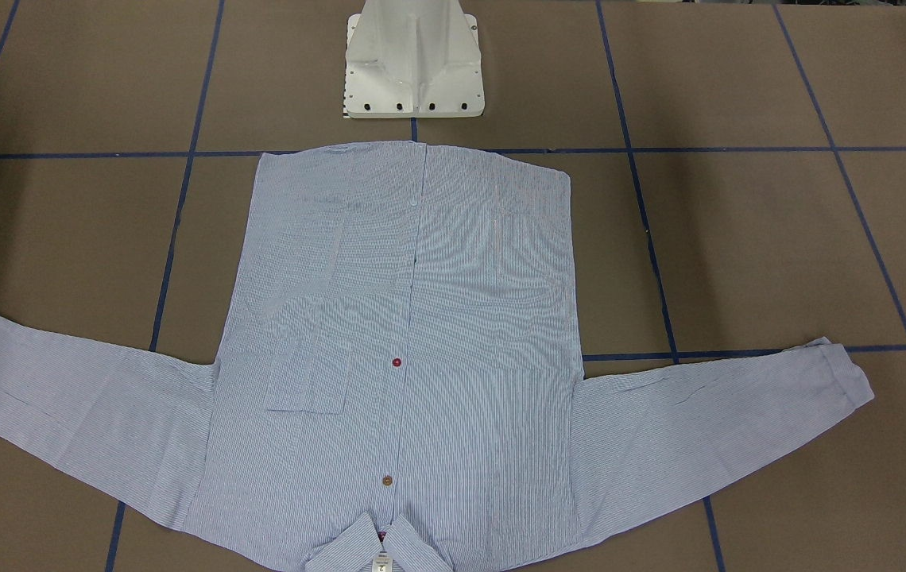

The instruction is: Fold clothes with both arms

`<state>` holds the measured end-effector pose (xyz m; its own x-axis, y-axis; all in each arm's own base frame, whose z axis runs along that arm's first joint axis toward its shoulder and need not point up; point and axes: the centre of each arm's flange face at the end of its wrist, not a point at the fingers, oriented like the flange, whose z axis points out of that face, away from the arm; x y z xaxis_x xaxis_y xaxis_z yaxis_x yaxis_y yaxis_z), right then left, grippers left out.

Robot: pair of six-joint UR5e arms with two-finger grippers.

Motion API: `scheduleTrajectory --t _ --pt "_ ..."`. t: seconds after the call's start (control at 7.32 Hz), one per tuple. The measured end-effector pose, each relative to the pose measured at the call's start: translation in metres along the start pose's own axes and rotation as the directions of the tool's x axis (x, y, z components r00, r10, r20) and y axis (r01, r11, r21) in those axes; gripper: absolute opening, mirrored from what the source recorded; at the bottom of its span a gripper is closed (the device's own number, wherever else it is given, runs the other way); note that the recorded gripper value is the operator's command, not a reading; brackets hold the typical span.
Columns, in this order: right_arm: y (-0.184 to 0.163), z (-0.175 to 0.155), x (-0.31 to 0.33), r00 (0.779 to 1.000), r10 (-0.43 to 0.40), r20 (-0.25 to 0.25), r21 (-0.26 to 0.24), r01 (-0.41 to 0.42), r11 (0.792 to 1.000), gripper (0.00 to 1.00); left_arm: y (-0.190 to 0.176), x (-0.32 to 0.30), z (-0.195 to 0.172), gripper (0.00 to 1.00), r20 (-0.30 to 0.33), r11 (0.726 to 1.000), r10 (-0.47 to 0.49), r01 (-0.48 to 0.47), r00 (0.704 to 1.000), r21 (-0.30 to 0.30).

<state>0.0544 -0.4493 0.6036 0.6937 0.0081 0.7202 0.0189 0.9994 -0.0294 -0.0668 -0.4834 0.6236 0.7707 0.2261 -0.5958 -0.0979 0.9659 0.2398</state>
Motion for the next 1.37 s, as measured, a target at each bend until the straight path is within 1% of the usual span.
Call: scheduleTrajectory --t 0.14,0.27,0.41,0.55,0.68,0.82,0.96,1.09,1.37 --pt "-0.007 -0.005 -0.007 0.999 -0.046 0.0 0.039 0.046 0.998 1.0 -0.008 0.005 -0.008 1.0 0.0 1.0 0.016 -0.016 1.0 0.019" --pt "-0.013 -0.004 -0.012 0.997 -0.079 -0.001 0.061 0.079 0.995 1.0 -0.015 0.009 -0.014 1.0 0.004 0.998 0.037 -0.037 0.999 0.044" --pt "-0.021 0.001 -0.016 0.997 -0.074 0.001 0.065 0.074 0.995 1.0 -0.022 0.013 -0.019 1.0 0.011 0.995 0.063 -0.064 0.998 0.075" --pt "-0.035 0.012 -0.028 1.0 -0.027 0.009 0.068 0.026 0.997 1.0 -0.025 0.015 -0.02 1.0 0.012 0.991 0.086 -0.087 0.996 0.104" --pt "-0.046 0.033 -0.043 1.0 0.019 0.018 0.071 -0.02 0.997 1.0 -0.027 0.017 -0.022 1.0 0.004 0.988 0.096 -0.095 0.995 0.124" --pt "-0.054 0.061 -0.046 0.999 0.036 0.03 0.081 -0.039 0.996 1.0 -0.032 0.021 -0.026 1.0 -0.006 0.987 0.087 -0.085 0.996 0.14" --pt "-0.057 0.09 -0.043 0.999 0.02 0.042 0.094 -0.024 0.995 1.0 -0.037 0.025 -0.03 1.0 -0.014 0.987 0.066 -0.063 0.998 0.149" --pt "-0.058 0.112 -0.043 0.999 0.009 0.046 0.099 -0.013 0.995 1.0 -0.039 0.026 -0.031 1.0 -0.018 0.987 0.053 -0.049 0.998 0.153" --pt "-0.057 0.15 -0.073 1.0 0.005 0.026 0.088 -0.008 0.996 1.0 -0.04 0.028 -0.033 1.0 -0.02 0.987 0.049 -0.045 0.999 0.157"
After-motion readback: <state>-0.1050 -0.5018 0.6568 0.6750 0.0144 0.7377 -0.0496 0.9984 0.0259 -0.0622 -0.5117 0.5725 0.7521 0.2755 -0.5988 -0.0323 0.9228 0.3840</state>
